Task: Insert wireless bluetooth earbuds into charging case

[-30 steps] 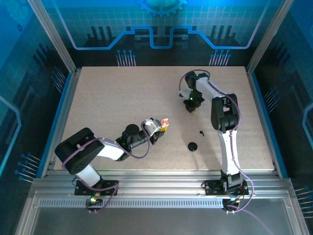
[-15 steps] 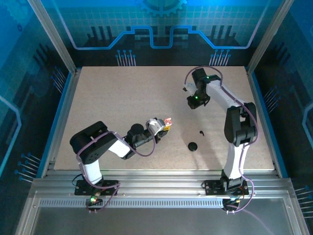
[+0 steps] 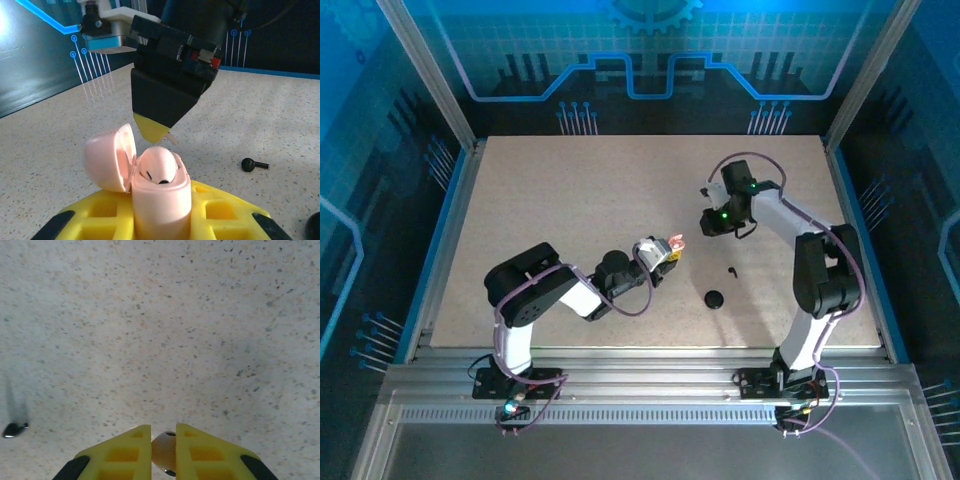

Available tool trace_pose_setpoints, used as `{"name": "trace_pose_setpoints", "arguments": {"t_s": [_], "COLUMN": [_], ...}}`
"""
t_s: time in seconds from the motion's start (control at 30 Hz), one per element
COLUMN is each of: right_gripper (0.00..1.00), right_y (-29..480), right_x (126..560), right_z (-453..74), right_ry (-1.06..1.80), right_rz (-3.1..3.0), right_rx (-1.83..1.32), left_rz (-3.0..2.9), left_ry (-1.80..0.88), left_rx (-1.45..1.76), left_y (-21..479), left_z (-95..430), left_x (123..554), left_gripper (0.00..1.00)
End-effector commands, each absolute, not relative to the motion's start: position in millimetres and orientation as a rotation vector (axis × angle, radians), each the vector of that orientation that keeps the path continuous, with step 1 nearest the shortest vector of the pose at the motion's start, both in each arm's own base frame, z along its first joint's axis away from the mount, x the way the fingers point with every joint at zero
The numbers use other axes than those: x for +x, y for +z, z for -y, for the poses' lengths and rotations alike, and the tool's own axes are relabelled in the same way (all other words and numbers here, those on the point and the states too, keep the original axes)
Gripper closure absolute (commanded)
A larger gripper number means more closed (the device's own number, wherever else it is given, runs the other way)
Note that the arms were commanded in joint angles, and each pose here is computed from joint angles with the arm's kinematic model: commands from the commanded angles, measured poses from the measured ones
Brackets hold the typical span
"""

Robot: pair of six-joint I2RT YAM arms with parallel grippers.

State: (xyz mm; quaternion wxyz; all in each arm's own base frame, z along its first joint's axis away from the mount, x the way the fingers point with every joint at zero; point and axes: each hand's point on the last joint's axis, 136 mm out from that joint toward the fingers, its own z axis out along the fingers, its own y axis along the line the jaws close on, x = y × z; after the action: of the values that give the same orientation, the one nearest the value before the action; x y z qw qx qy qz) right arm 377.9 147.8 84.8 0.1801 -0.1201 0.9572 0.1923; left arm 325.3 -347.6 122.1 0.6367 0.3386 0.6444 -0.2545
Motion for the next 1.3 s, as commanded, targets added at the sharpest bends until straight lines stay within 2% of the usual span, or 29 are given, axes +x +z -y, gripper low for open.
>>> {"name": "trace_pose_setpoints", "arguments": {"t_s": [0.0,0.33,0.73,1.27], "right_gripper": [0.86,0.86,0.84,0.84], "right_y": [116.5,140.5,179.5,182.5], "right_x": [383.1,362.4,330.4,332.5], "right_z": [-159.0,-166.4,-170.4,-198.6], "right_ry": [0.731,0.936,0.990,1.075], "right_rz": [-2.571,-2.449,-2.292,-2.250], "right_rx": [-0.155,0.101,0.217,0.250], "left_rz": [-1.429,-1.428,-1.421,-1.415], "left_ry": [-0.576,-0.558,-0.553,-0.556], "left_rx": [0.742,0.728,0.721,0.727], "left_y": [132.4,133.3,135.1,135.2], "left_z": [354.2,358.4,361.9,364.9], "left_x": [328.7,330.2,333.5,333.6], "left_gripper": [0.81,0.81,0.81,0.81]}}
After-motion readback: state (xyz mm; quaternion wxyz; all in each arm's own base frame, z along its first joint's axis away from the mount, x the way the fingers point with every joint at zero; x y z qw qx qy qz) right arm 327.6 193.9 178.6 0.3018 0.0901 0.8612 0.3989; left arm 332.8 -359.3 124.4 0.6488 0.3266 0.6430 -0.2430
